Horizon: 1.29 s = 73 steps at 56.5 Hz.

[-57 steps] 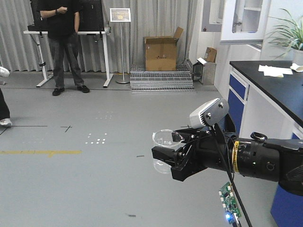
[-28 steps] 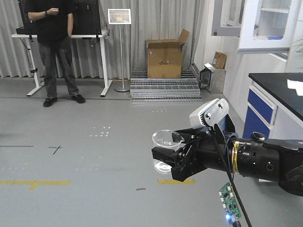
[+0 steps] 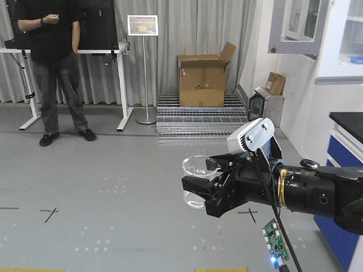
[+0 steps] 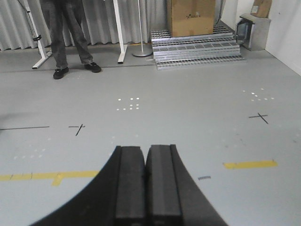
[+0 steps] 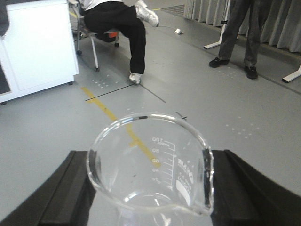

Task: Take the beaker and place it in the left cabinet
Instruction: 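Hold the beaker in the right gripper while driving to the cabinet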

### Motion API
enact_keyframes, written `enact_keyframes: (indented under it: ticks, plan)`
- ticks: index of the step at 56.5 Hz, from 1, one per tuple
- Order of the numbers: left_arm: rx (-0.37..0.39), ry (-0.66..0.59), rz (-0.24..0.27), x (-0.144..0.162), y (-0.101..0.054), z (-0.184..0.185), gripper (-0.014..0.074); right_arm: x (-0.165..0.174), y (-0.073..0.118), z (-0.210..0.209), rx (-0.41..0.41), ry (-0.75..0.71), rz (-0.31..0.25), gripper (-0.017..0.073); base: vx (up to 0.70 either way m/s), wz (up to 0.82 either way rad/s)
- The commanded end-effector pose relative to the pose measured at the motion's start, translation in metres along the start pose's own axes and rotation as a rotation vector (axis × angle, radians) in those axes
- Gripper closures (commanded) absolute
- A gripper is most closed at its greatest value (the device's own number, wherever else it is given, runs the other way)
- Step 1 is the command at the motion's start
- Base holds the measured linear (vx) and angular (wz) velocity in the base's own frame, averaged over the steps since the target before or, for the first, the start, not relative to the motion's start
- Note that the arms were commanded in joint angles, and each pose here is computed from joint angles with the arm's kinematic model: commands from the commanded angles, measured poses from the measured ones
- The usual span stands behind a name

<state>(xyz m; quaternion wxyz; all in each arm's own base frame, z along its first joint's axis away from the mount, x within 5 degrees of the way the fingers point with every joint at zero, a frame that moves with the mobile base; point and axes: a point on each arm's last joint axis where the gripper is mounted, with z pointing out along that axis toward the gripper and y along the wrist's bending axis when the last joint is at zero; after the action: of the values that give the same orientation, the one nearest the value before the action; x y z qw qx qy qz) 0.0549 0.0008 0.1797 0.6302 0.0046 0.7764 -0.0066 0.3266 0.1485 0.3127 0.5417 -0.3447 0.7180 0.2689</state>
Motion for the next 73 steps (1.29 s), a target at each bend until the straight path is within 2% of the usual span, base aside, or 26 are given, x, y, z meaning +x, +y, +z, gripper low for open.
enact_keyframes:
  ticks: [1, 73]
  plan:
    - [0.023, -0.108, -0.005, -0.0112, -0.0018, -0.0026, 0.059, -0.0241, 0.0035, -0.0121, 0.003, -0.087, -0.005, 0.034, 0.76, 0.01]
    - [0.023, -0.109, -0.005, -0.0112, -0.0018, -0.0026, 0.059, -0.0238, 0.0032, -0.0119, 0.005, -0.085, -0.005, 0.034, 0.74, -0.01]
